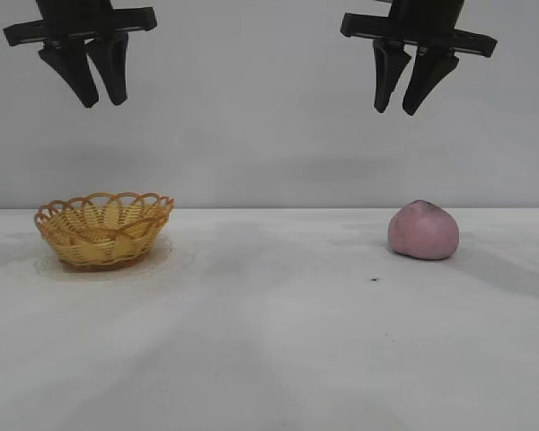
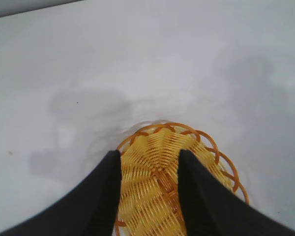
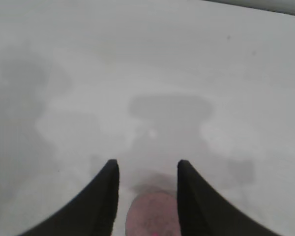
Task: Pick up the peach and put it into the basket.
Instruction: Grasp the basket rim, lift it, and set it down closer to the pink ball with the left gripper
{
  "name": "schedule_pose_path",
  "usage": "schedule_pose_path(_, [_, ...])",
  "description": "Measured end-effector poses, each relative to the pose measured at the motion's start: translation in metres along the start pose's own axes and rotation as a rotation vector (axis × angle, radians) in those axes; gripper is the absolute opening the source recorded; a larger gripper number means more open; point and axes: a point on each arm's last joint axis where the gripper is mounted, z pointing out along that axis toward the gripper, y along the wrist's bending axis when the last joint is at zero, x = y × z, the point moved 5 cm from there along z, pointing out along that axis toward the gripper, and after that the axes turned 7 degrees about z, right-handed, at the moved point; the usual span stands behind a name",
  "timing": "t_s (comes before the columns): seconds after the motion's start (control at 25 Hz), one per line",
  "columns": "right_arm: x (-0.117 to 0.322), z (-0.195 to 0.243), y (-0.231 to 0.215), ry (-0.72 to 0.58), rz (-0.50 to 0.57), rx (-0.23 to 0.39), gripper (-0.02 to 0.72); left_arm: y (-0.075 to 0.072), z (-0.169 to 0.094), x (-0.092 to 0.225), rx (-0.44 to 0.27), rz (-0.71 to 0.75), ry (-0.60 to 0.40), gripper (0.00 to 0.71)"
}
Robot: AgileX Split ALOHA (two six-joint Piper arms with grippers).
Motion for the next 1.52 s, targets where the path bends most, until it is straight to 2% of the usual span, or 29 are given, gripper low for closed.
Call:
schedule_pose_path(0.24, [0.0,0.0,0.0,0.0,0.0,0.0,0.281,0.0,0.0,0.0,0.0,0.0,0.002,0.23])
schedule_pose_path(0.36, [0.0,0.0,0.0,0.0,0.0,0.0,0.281,0.0,0.003,0.006,0.0,0.049,0.041,0.23])
schedule_pose_path(0.52, [0.0,0.0,0.0,0.0,0.0,0.0,0.281,0.003,0.026,0.022,-0.003,0.144,0.138,0.23])
schedule_pose_path(0.68, [0.0,0.0,0.0,0.0,0.0,0.0,0.281,0.003,0.053,0.032,0.016,0.177,0.179,0.23])
schedule_pose_path(1.0, [0.0,0.0,0.0,0.0,-0.012,0.0,0.281,0.008,0.081,0.032,0.01,0.267,0.14,0.23])
schedule_pose_path(1.28, [0.0,0.0,0.001,0.001,-0.015,-0.007,0.281,0.028,0.083,0.029,-0.015,0.326,0.095,0.23])
schedule_pose_path(1.4, [0.0,0.0,0.001,0.001,-0.015,-0.01,0.281,0.029,0.09,0.033,0.039,0.305,0.089,0.23])
schedule_pose_path(1.52, [0.0,0.0,0.002,0.001,-0.013,-0.014,0.281,0.024,0.107,0.048,0.108,0.302,0.141,0.23])
